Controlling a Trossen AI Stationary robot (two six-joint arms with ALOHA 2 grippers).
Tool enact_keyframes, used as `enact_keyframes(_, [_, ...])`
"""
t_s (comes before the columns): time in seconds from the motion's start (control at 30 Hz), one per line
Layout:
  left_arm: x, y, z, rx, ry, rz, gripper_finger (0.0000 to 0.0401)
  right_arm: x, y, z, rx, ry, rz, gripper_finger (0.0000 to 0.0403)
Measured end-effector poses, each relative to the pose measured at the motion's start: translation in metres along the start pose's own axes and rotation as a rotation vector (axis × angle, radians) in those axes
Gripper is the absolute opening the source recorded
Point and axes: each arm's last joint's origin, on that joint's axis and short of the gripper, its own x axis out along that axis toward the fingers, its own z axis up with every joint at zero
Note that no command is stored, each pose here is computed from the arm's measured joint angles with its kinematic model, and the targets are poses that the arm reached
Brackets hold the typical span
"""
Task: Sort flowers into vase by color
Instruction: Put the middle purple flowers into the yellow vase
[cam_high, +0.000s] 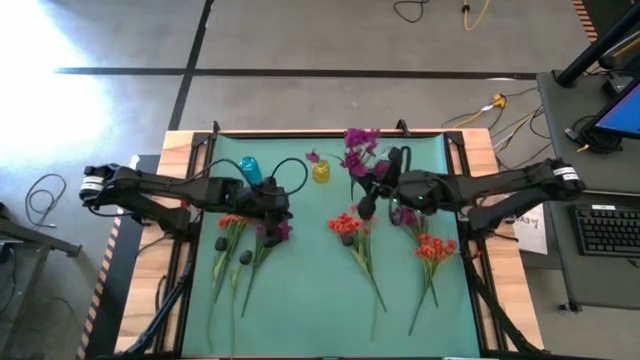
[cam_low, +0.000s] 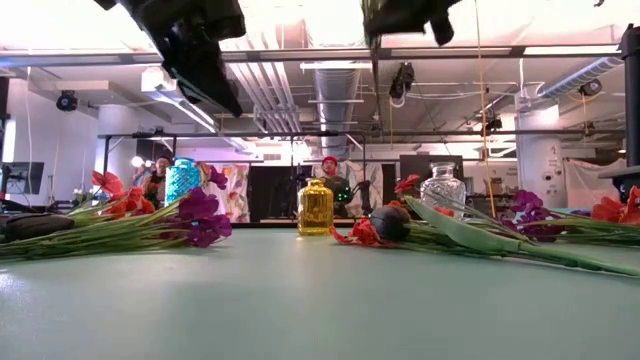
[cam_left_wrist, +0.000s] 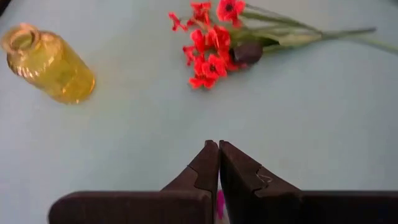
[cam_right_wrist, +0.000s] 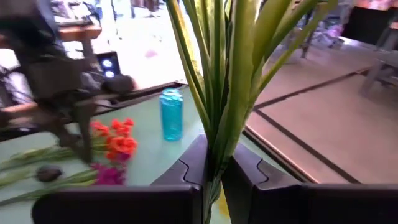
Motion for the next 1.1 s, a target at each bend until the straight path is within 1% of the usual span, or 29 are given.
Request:
enact_keyframes(0.07, [-0.006,0.0,-0.003,0.002,0.02,0.001,0.0,0.008,-0.003,0.0,-0.007,-0.008,0.013,0.0027])
enact_keyframes(0.2, [-0.017,0.0,-0.007,0.002,0.03,-0.003,0.0,0.022,-0.011,0.005,0.012,-0.061,0.102,0.0027])
enact_keyframes(0.33, [-0.034,-0.002,-0.01,-0.007,-0.001,-0.023,0.0,0.036,-0.02,0.01,0.014,-0.136,0.14,0.0027])
enact_keyframes(0.43, [-0.045,-0.005,-0.015,-0.009,-0.035,-0.047,0.0,0.045,-0.025,0.008,0.009,-0.183,0.15,0.0027])
enact_keyframes(0.6, [-0.057,-0.007,-0.029,-0.012,-0.107,-0.045,0.0,0.063,-0.031,-0.003,-0.009,-0.308,0.11,0.0027])
enact_keyframes(0.67, [-0.06,-0.004,-0.035,-0.027,-0.136,-0.041,0.0,0.072,-0.036,-0.008,-0.007,-0.328,0.079,0.0027])
enact_keyframes(0.87, [-0.069,0.003,-0.05,-0.064,-0.214,-0.016,0.0,0.102,-0.054,-0.027,0.015,-0.292,0.003,0.0027])
enact_keyframes(0.97, [-0.074,0.006,-0.055,-0.085,-0.243,-0.001,0.0,0.111,-0.062,-0.033,0.043,-0.273,-0.022,0.0027])
enact_keyframes(1.1, [-0.078,0.009,-0.06,-0.096,-0.269,0.021,0.0,0.118,-0.068,-0.039,0.042,-0.253,-0.043,0.0027])
